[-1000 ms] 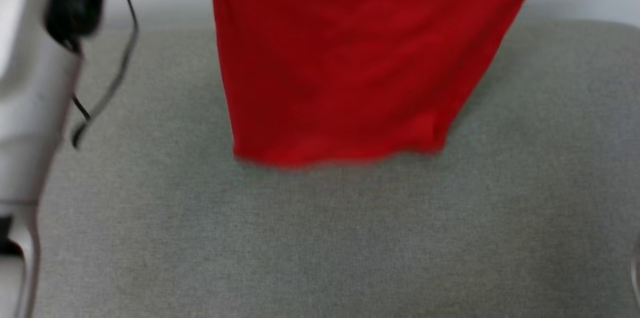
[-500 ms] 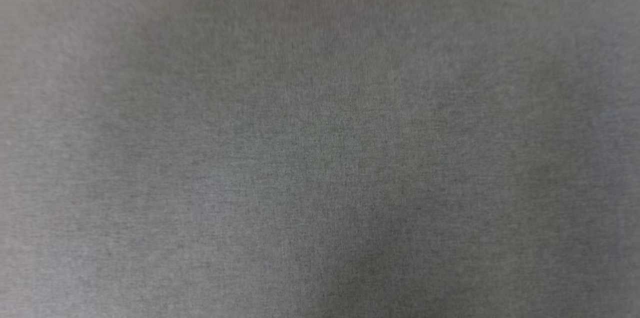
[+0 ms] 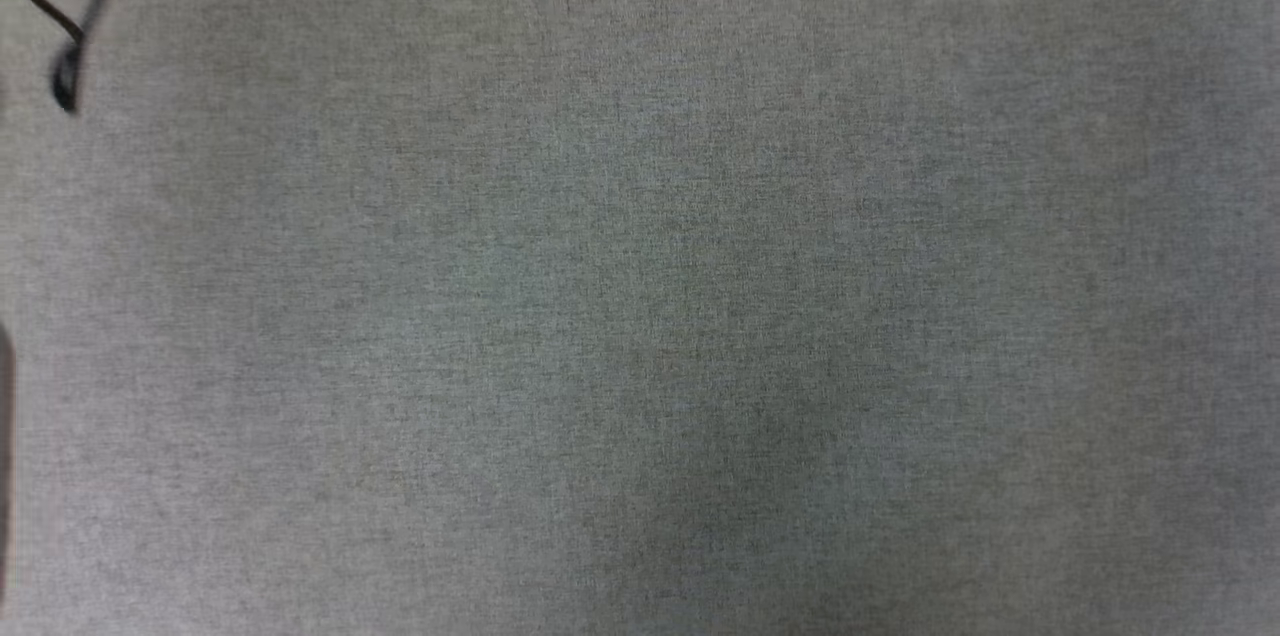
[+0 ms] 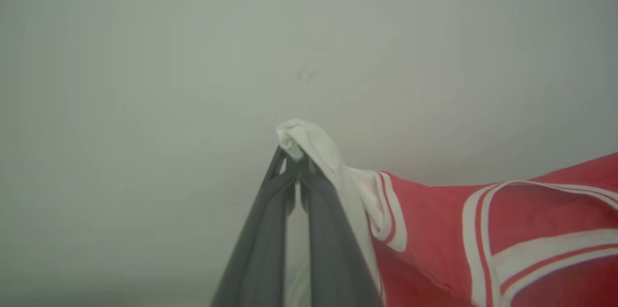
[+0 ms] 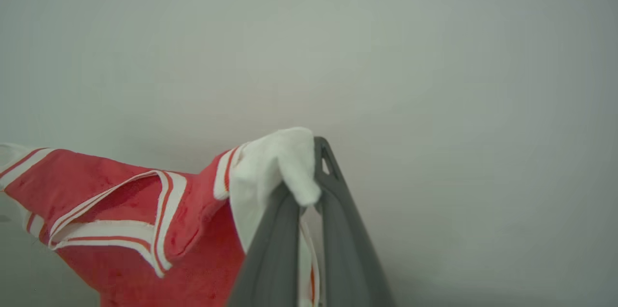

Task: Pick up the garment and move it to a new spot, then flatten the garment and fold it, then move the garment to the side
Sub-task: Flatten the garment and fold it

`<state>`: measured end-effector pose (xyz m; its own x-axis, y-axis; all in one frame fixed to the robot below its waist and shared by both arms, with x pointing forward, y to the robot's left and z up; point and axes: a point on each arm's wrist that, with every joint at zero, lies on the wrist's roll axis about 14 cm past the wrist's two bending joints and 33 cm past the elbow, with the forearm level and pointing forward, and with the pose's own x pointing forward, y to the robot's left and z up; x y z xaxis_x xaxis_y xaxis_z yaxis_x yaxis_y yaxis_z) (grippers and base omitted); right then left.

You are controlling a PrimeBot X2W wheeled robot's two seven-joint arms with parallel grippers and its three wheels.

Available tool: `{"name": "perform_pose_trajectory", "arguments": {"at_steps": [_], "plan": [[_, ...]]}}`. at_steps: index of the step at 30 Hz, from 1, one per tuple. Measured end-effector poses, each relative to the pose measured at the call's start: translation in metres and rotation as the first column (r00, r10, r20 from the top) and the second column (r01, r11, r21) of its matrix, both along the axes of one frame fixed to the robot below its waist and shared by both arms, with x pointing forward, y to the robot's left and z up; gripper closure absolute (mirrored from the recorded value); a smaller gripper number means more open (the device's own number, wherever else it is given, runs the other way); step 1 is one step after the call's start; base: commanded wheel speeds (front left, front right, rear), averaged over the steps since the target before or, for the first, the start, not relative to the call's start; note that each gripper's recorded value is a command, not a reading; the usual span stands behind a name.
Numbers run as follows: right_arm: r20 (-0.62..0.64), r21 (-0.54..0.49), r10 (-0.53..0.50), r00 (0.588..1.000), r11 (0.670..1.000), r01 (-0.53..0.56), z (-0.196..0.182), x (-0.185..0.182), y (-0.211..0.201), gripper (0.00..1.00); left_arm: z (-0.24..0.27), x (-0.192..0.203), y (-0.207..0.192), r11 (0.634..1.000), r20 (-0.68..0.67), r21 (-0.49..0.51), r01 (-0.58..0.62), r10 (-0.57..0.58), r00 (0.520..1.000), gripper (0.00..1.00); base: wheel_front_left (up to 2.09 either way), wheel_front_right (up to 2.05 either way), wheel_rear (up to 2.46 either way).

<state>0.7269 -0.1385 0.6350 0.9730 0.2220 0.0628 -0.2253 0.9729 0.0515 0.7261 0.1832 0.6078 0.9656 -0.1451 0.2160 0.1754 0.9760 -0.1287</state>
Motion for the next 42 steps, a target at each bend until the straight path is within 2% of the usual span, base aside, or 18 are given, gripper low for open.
{"name": "perform_pose_trajectory", "arguments": {"at_steps": [7,12,16,20,32,38,42], "plan": [[-0.177,0.017,0.021,0.984,1.000,-0.018,-0.072,-0.030,0.005,1.00,-0.057,-0.030,-0.004,0.997,-0.135,-0.071,0.009,-0.018,0.991,1.00,0.00,0.00,0.00],[-0.296,0.044,0.046,0.954,0.998,-0.034,-0.126,-0.080,0.010,1.00,-0.097,-0.076,0.000,0.994,-0.238,-0.111,-0.010,-0.017,0.971,1.00,0.00,0.00,0.00],[-0.356,0.061,0.064,0.932,0.997,-0.045,-0.152,-0.129,0.009,1.00,-0.120,-0.121,0.000,0.991,-0.303,-0.130,-0.014,-0.026,0.953,1.00,0.00,0.00,0.00],[-0.389,0.071,0.073,0.918,0.996,-0.049,-0.167,-0.179,0.003,1.00,-0.127,-0.165,0.006,0.989,-0.322,-0.145,-0.022,-0.027,0.947,1.00,0.00,0.00,0.00],[-0.419,0.073,0.050,0.907,0.997,-0.021,-0.176,-0.312,-0.037,1.00,-0.142,-0.307,0.013,0.995,-0.356,-0.089,-0.033,-0.001,0.934,1.00,0.00,0.00,0.00],[-0.499,0.083,0.026,0.866,0.996,0.017,-0.198,-0.378,-0.052,1.00,-0.136,-0.362,0.023,0.997,-0.386,-0.047,-0.062,0.039,0.922,1.00,0.00,0.00,0.00],[-0.561,0.085,0.013,0.828,0.996,0.041,-0.214,-0.413,-0.051,1.00,-0.147,-0.396,0.025,0.995,-0.452,-0.047,-0.093,0.062,0.890,1.00,0.00,0.00,0.00]]}}
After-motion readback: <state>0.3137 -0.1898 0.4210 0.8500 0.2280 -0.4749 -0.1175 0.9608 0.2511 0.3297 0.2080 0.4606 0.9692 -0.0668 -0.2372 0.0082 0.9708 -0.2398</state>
